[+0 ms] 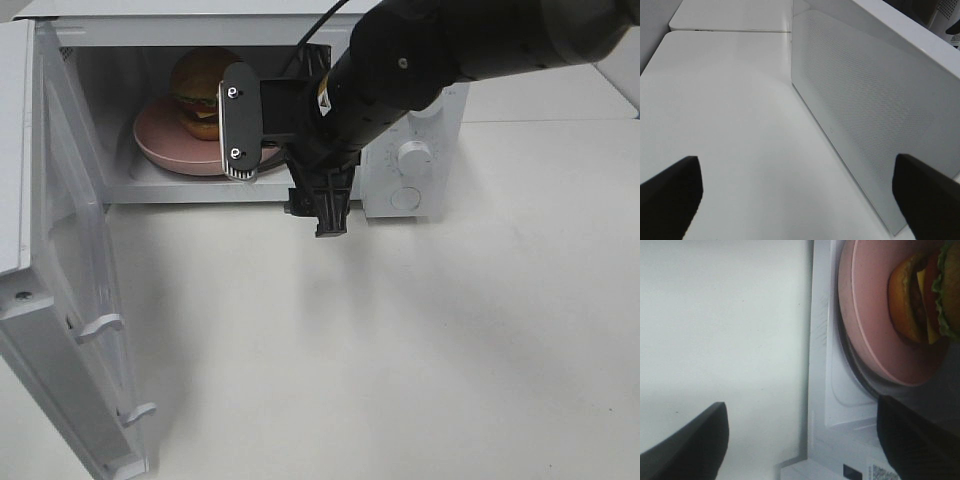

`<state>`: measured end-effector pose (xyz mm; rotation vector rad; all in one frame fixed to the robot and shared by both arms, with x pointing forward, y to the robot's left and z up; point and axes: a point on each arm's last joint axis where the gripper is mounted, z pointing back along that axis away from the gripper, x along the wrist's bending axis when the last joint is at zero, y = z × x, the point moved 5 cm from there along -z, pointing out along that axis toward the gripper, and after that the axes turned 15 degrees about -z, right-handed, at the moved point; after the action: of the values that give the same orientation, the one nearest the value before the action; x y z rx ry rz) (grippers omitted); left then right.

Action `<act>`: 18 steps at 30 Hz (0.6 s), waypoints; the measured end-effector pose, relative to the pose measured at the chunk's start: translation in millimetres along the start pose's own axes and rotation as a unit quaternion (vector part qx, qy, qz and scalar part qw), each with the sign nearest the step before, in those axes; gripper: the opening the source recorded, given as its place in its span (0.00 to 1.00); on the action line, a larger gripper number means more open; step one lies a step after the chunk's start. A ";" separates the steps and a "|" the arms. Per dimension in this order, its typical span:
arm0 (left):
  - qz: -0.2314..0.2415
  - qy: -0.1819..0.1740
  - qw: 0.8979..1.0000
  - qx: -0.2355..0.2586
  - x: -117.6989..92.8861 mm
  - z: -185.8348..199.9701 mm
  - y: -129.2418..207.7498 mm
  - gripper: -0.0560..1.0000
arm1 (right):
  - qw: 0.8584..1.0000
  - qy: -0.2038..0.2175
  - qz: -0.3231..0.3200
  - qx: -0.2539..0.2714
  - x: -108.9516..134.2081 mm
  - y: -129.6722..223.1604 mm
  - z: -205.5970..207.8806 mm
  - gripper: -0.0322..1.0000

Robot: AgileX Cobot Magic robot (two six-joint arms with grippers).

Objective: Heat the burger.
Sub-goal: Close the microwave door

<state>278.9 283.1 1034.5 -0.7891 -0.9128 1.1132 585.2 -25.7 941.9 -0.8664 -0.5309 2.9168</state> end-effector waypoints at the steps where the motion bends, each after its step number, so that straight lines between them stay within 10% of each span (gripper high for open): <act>1: 0.000 0.000 1.000 0.000 0.0 0.0 0.0 0.97 | 1.000 0.000 0.000 0.000 0.0 0.0 0.0 0.77; 18: 0.000 0.000 1.000 0.000 0.0 0.0 0.0 0.97 | 0.965 -0.003 -0.261 0.005 28.1 33.2 57.3 0.77</act>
<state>278.9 283.1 1034.5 -0.7891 -0.9128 1.1132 532.3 -70.6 960.9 -0.5983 -0.6298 2.4383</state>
